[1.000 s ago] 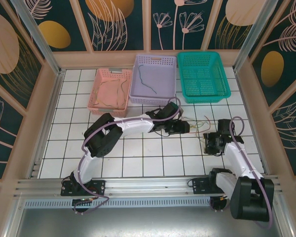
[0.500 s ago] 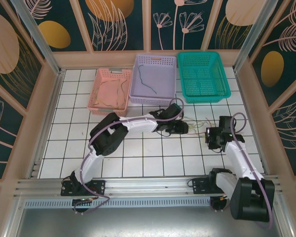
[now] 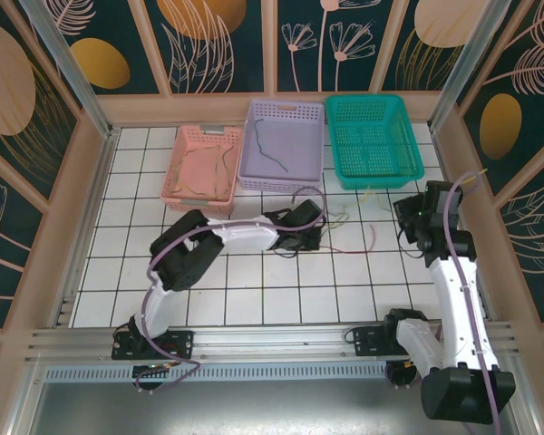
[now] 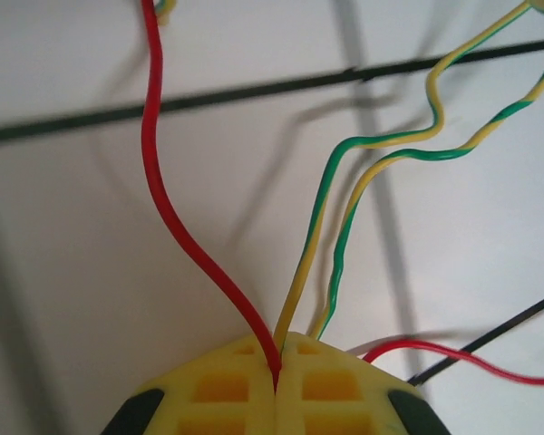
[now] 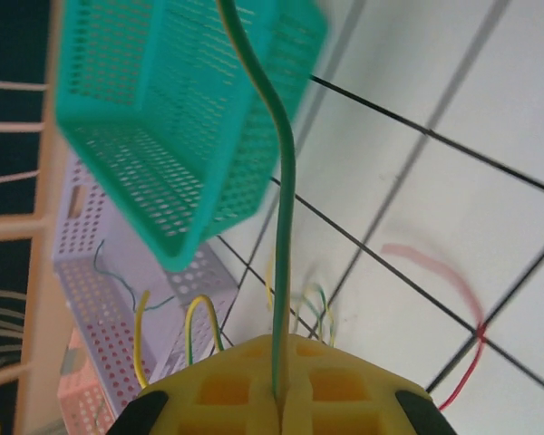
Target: Untangle the cables
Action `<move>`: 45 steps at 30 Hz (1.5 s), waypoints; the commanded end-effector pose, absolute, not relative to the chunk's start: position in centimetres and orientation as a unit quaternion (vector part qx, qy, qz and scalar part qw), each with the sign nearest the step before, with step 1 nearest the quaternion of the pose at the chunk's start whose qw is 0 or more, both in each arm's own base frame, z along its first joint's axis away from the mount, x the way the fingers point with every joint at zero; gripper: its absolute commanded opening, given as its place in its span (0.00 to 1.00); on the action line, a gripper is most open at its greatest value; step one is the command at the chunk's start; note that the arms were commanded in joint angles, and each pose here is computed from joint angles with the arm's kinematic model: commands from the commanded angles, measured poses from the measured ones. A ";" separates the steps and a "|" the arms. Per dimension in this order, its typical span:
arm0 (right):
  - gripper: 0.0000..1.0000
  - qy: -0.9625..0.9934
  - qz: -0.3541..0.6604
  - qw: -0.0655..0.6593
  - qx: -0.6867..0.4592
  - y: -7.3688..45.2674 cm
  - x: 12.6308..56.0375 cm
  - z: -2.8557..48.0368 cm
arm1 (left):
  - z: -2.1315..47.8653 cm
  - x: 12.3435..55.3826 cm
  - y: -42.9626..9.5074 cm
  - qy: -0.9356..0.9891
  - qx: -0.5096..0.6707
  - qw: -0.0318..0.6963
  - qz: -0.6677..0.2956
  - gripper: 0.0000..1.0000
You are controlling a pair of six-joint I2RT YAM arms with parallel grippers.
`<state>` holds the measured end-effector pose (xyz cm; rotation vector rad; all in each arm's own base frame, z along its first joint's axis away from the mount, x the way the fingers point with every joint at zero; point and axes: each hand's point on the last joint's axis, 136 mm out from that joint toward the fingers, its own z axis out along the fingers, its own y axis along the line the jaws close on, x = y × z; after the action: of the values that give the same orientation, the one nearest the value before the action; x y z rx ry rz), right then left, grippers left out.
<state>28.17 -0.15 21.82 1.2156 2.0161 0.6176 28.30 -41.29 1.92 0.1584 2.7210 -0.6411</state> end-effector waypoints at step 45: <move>0.00 0.821 0.310 0.470 0.095 17.7 32.1 28.6 | 22.9 34.4 -35.0 0.886 -0.189 0.259 -0.335 0.52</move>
<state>31.52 17.43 25.88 0.2476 2.0946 0.7452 33.16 -35.35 22.40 -0.5251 2.4301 -0.9606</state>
